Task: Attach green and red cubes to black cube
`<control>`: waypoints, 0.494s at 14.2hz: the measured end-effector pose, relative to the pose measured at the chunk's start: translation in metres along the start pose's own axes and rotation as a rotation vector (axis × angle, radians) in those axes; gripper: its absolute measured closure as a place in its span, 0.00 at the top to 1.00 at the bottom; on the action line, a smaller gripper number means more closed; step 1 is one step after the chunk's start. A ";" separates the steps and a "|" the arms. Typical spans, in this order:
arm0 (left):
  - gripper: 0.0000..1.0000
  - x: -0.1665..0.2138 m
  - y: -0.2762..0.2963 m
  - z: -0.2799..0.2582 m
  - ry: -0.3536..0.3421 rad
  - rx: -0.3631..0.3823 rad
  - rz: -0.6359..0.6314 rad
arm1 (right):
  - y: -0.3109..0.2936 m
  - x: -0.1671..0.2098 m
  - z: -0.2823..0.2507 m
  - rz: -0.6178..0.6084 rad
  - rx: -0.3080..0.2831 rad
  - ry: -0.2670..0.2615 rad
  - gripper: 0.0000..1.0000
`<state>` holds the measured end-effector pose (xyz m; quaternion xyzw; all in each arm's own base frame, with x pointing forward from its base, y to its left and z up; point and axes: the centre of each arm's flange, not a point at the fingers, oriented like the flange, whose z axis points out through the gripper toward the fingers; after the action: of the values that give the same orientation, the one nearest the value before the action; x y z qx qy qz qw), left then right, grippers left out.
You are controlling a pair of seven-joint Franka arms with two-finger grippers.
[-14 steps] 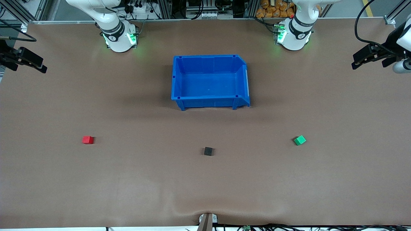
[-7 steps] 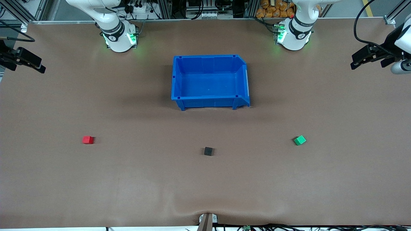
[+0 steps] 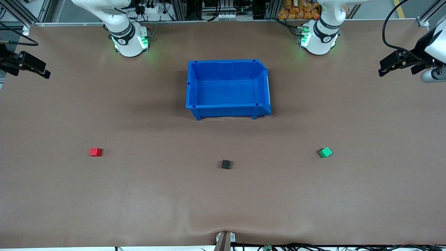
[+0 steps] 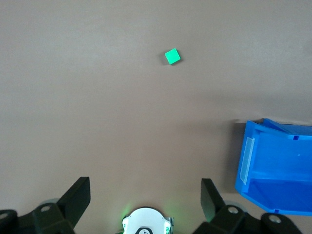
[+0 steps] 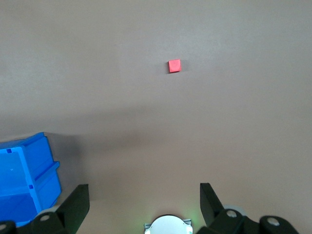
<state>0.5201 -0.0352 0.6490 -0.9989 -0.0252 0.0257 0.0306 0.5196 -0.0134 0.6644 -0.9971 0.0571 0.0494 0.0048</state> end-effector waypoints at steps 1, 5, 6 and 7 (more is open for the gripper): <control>1.00 0.003 0.000 0.002 0.002 -0.001 -0.001 | 0.000 0.001 0.002 0.000 0.000 -0.005 1.00; 1.00 0.010 -0.003 0.011 -0.012 -0.002 -0.006 | 0.001 0.002 0.004 0.003 -0.001 -0.017 1.00; 1.00 0.011 -0.003 0.013 -0.014 -0.002 -0.005 | 0.002 0.002 0.005 0.005 -0.001 -0.019 1.00; 1.00 0.012 -0.003 0.014 -0.017 -0.002 -0.006 | 0.003 0.003 0.006 0.006 -0.001 -0.021 1.00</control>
<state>0.5311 -0.0309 0.6345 -0.9986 -0.0283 0.0341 0.0292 0.5217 -0.0165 0.6577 -0.9964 0.0600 0.0601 0.0047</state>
